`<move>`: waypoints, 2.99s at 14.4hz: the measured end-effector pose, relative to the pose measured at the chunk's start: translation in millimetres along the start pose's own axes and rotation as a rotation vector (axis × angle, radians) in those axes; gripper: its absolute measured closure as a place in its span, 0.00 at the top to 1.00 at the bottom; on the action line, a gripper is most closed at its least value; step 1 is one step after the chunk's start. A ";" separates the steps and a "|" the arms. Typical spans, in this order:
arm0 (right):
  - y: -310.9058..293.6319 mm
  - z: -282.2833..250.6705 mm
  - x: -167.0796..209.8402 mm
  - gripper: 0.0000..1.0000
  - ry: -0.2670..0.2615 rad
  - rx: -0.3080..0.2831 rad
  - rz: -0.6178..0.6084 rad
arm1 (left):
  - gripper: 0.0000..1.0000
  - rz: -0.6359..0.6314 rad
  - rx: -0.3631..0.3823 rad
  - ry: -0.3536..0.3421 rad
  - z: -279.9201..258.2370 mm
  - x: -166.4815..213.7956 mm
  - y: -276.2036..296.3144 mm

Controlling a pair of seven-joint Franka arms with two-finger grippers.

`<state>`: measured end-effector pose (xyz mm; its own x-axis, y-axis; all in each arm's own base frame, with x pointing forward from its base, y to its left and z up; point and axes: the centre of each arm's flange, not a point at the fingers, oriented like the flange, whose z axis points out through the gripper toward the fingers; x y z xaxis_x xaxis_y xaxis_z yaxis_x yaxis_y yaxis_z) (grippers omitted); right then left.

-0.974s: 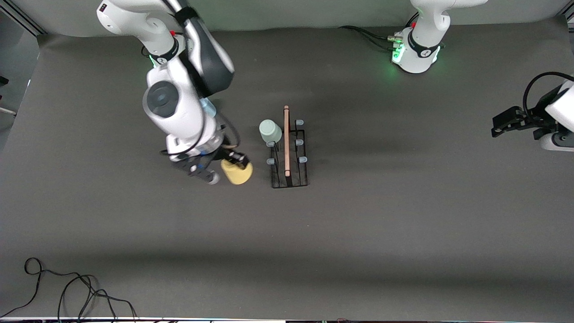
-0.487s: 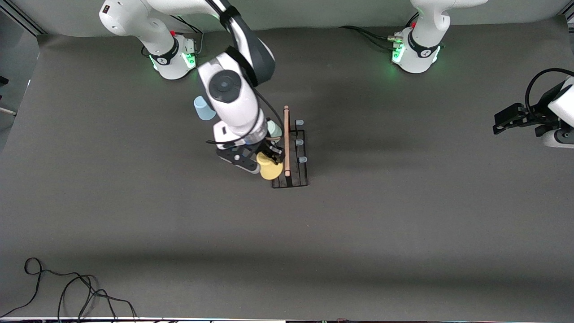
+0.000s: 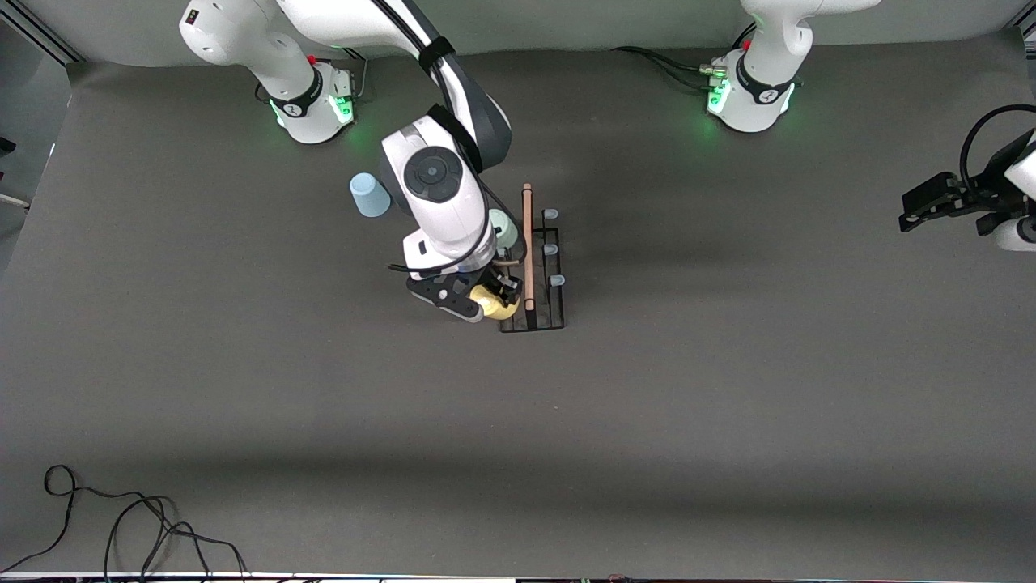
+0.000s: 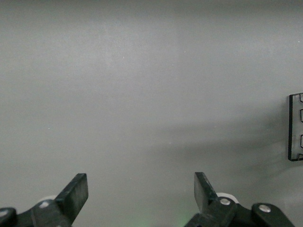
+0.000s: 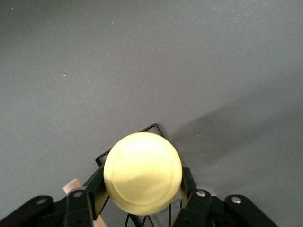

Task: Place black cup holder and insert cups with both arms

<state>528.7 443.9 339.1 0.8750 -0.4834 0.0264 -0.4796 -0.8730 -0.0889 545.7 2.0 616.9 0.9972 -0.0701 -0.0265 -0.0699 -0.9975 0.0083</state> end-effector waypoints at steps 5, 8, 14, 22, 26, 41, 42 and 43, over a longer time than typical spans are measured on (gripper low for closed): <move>-0.7 -0.9 -3.6 0.66 -0.007 -0.007 -0.003 | 1.00 -0.002 0.000 -0.004 1.4 -0.3 -0.8; 0.3 8.3 -16.0 0.66 -0.015 -0.026 -0.015 | 1.00 -0.005 -0.001 -0.014 2.3 -1.6 -2.5; 6.0 22.1 -24.4 0.72 -0.024 -0.053 -0.019 | 1.00 -0.006 -0.002 -0.020 2.8 -2.3 -3.1; 40.6 -31.5 40.0 1.00 -0.084 -0.074 -0.075 | 1.00 -0.007 -0.002 -0.020 2.9 -2.3 -3.4; 117.7 -102.4 123.3 1.00 -0.183 -0.073 -0.180 | 1.00 -0.007 -0.001 -0.016 2.6 -1.8 -3.5; 334.2 -300.3 238.0 1.00 -0.247 -0.093 -0.317 | 1.00 0.000 0.001 0.000 1.5 0.1 -0.2; 335.4 -300.2 238.6 1.00 -0.247 -0.092 -0.321 | 1.00 -0.001 0.001 -0.001 1.9 0.1 -0.4; 335.0 -299.7 238.5 1.00 -0.248 -0.093 -0.323 | 1.00 -0.001 0.001 -0.002 2.2 0.1 -0.8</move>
<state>557.0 16.6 614.0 0.9654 -0.1630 -0.2037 -0.1715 -0.9849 -0.0245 545.7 2.8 614.7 0.9972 -0.0687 -0.0282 -0.0685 -0.9976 0.0069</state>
